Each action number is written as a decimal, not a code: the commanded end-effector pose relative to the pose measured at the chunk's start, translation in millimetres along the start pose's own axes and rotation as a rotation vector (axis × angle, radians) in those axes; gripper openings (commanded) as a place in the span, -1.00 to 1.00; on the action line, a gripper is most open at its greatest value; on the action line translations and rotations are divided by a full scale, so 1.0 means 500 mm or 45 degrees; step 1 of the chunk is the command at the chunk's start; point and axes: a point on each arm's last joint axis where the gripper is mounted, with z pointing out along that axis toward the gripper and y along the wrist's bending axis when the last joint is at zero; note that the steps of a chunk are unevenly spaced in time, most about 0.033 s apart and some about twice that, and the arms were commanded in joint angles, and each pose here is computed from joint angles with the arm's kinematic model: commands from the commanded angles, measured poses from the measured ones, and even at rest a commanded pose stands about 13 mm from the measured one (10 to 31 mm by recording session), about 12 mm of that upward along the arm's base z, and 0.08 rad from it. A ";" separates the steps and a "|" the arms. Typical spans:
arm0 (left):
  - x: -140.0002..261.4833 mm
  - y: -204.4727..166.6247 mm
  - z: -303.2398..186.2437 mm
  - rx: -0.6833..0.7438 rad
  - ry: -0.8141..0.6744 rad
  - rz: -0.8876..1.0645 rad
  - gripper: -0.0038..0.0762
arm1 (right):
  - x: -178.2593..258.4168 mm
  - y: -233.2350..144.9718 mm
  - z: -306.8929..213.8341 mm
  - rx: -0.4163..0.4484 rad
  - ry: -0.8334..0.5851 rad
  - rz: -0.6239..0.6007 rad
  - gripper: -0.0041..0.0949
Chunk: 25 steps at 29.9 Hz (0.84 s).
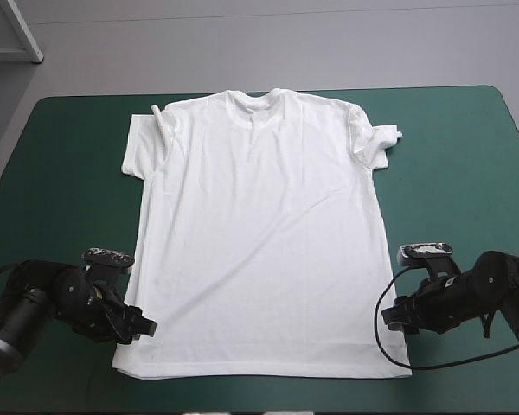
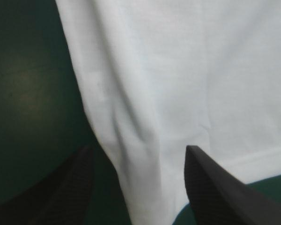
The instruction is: Fold the cloth
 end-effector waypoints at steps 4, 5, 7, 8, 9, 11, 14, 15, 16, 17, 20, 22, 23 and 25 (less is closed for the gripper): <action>-0.063 -0.002 -0.045 -0.005 -0.425 -0.028 0.22 | -0.032 0.006 -0.031 0.025 -0.165 -0.032 0.29; -0.075 0.000 -0.054 -0.016 -0.488 -0.039 0.22 | -0.037 0.006 -0.035 0.029 -0.176 -0.035 0.29; -0.103 0.010 -0.073 -0.065 -0.583 -0.064 0.22 | -0.045 0.009 -0.045 0.031 -0.197 -0.037 0.29; -0.115 0.017 -0.077 -0.092 -0.591 -0.069 0.22 | -0.048 0.010 -0.050 0.034 -0.206 -0.035 0.29; -0.131 0.028 -0.087 -0.136 -0.615 -0.076 0.22 | -0.052 0.011 -0.056 0.037 -0.216 -0.035 0.29; -0.160 0.050 -0.093 -0.201 -0.653 -0.105 0.22 | -0.057 0.013 -0.065 0.043 -0.231 -0.038 0.29; -0.198 0.086 -0.096 -0.228 -0.739 -0.200 0.22 | -0.061 0.016 -0.074 0.040 -0.226 -0.037 0.29; -0.216 0.102 -0.093 -0.216 -0.760 -0.247 0.22 | -0.063 0.017 -0.078 0.041 -0.232 -0.040 0.29; -0.228 0.111 -0.088 -0.208 -0.765 -0.260 0.22 | -0.063 0.017 -0.079 0.041 -0.234 -0.041 0.29; -0.243 0.120 -0.081 -0.197 -0.757 -0.253 0.22 | -0.065 0.018 -0.081 0.040 -0.235 -0.043 0.29; -0.290 0.131 -0.058 -0.153 -0.714 -0.226 0.22 | -0.067 0.019 -0.085 0.039 -0.245 -0.045 0.29; -0.318 0.134 -0.044 -0.117 -0.705 -0.222 0.22 | -0.068 0.020 -0.086 0.035 -0.249 -0.043 0.29; -0.333 0.136 -0.038 -0.101 -0.706 -0.224 0.22 | -0.068 0.020 -0.086 0.035 -0.249 -0.043 0.29; -0.359 0.142 -0.024 -0.084 -0.715 -0.232 0.22 | -0.068 0.020 -0.086 0.035 -0.249 -0.043 0.29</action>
